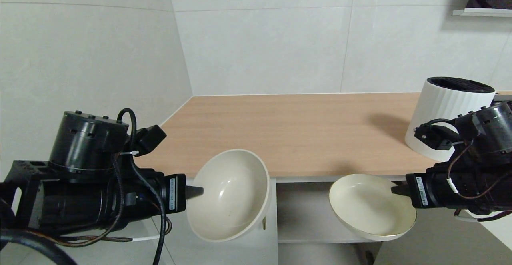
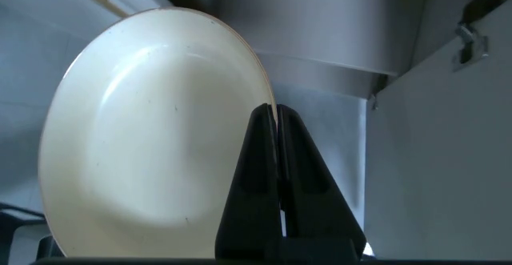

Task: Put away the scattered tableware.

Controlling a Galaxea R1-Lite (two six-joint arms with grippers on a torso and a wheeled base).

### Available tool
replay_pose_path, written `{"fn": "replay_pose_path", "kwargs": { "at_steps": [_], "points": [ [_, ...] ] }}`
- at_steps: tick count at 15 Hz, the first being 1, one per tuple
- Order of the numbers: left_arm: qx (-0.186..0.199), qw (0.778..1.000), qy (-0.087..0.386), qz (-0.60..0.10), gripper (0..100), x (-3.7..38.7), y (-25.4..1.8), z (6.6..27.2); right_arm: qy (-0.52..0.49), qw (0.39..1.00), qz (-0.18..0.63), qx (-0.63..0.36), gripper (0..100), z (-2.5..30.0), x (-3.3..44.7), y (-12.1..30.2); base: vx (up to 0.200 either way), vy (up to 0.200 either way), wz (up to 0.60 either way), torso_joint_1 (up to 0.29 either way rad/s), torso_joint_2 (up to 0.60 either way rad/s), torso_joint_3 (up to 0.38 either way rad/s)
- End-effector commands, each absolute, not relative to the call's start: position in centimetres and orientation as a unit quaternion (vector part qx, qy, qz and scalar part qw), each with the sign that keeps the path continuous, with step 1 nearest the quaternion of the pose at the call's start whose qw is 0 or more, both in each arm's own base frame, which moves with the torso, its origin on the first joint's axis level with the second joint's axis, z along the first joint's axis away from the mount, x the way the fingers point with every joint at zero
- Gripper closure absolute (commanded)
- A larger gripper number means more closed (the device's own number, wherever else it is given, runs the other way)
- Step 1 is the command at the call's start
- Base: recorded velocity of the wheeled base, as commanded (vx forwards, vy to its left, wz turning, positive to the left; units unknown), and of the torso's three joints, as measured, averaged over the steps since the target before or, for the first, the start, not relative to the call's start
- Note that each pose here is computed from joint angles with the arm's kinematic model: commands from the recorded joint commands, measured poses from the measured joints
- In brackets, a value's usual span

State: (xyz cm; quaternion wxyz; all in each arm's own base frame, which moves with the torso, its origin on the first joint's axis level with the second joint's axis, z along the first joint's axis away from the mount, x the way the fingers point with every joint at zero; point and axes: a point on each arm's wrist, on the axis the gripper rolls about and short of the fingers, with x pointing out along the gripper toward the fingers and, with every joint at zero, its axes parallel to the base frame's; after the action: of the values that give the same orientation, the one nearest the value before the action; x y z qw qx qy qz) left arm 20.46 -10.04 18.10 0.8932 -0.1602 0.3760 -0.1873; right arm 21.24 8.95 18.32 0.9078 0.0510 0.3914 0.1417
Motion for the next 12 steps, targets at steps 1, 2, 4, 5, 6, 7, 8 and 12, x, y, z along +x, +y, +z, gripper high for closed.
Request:
{"fn": "replay_pose_path", "kwargs": {
  "at_steps": [1, 2, 4, 5, 6, 7, 8, 12],
  "points": [
    [-0.160, 0.893, 0.378, -0.186, 100, 20.55, -10.09, 17.98, 0.398, 0.905, 0.140, 0.049, 100, 17.97, 21.47, 9.06, 0.000, 0.000, 0.00, 0.000, 0.00, 0.000],
    [-0.160, 0.892, 0.378, -0.187, 100, 20.55, -10.09, 17.98, 0.400, 0.905, 0.140, 0.049, 100, 17.90, 21.52, 9.08, 0.000, 0.000, 0.00, 0.000, 0.00, 0.000],
    [-0.159, 0.892, 0.380, -0.186, 100, 20.60, -10.11, 17.91, 0.400, 0.904, 0.140, 0.049, 100, 17.87, 21.54, 9.09, 0.000, 0.000, 0.00, 0.000, 0.00, 0.000],
    [-0.160, 0.892, 0.380, -0.186, 100, 20.60, -10.12, 17.91, 0.400, 0.904, 0.140, 0.049, 100, 17.87, 21.54, 9.09, 0.000, 0.000, 0.00, 0.000, 0.00, 0.000],
    [-0.160, 0.892, 0.380, -0.186, 100, 20.62, -10.13, 17.88, 0.401, 0.904, 0.140, 0.049, 100, 17.83, 21.53, 9.09, 0.000, 0.000, 0.00, -0.022, 0.06, 0.041],
    [-0.160, 0.892, 0.380, -0.186, 100, 20.66, -10.15, 17.88, 0.401, 0.904, 0.140, 0.049, 100, 17.83, 21.53, 9.09, 0.000, 0.000, 0.00, -0.105, 0.27, 0.163],
    [-0.159, 0.891, 0.384, -0.183, 100, 20.80, -10.17, 17.69, 0.401, 0.904, 0.139, 0.048, 100, 17.82, 21.49, 9.06, 0.000, 0.000, 0.00, -0.139, 0.36, 0.198],
    [-0.158, 0.890, 0.387, -0.183, 100, 20.92, -10.23, 17.53, 0.397, 0.906, 0.140, 0.049, 100, 17.77, 21.60, 9.11, 0.000, 0.000, 0.00, -0.174, 0.46, 0.272]
  ]
}}
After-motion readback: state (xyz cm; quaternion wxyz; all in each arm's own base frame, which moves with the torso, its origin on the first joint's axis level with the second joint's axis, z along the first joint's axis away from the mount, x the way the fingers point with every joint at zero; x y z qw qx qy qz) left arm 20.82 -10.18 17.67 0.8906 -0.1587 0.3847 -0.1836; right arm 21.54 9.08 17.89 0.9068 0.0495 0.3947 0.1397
